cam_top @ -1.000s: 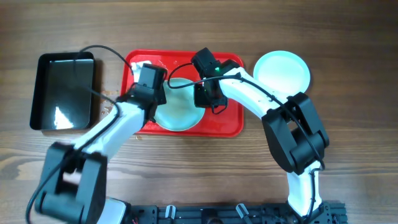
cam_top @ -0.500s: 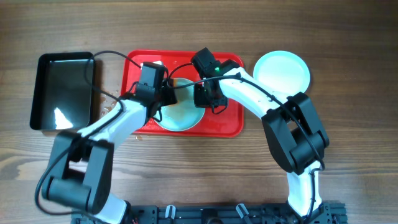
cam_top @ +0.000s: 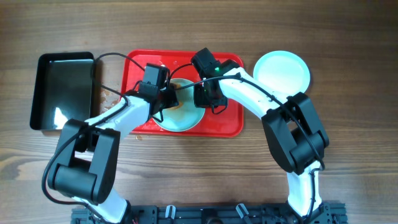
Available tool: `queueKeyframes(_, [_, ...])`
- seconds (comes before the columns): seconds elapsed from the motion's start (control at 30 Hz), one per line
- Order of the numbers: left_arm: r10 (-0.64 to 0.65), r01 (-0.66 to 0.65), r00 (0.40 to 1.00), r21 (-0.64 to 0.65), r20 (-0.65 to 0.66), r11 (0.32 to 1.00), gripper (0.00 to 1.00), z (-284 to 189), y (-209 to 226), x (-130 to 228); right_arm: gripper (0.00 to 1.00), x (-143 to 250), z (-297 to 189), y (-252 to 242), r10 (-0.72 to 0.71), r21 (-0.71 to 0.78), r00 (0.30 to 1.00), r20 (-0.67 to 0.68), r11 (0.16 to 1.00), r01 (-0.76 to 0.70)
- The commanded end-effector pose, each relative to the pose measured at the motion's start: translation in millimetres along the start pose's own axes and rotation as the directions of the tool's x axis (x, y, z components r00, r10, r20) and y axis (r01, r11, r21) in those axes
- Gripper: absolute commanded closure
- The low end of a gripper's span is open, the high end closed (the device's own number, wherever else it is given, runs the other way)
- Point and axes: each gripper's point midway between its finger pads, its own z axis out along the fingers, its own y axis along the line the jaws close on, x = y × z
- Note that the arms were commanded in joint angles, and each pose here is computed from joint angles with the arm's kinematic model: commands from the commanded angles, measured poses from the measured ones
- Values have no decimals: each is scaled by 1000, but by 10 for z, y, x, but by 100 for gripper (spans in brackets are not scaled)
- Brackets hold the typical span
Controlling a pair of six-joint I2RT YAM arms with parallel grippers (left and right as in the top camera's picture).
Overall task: Clean dirty plates on tray and stack at the side
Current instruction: 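Scrub the last plate with the sponge in the left gripper, then lift the last plate with the right gripper and carry it right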
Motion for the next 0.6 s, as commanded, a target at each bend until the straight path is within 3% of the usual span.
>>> queueKeyframes(0.0, [34,-44,998,-218,-49,975,96,18,521,198,96,146,156,-167,2,60,999,-48,998,1])
queueKeyframes(0.33, [90,-18,990,-523,112,852,96,-500,995,-148,96,158,184,-180,20,65,998,-55,998,-17])
queueKeyframes(0.57, [182,14,952,-628,246,778,96,-1005,1057,-467,96,143,185,-171,21,62,999,-48,998,-18])
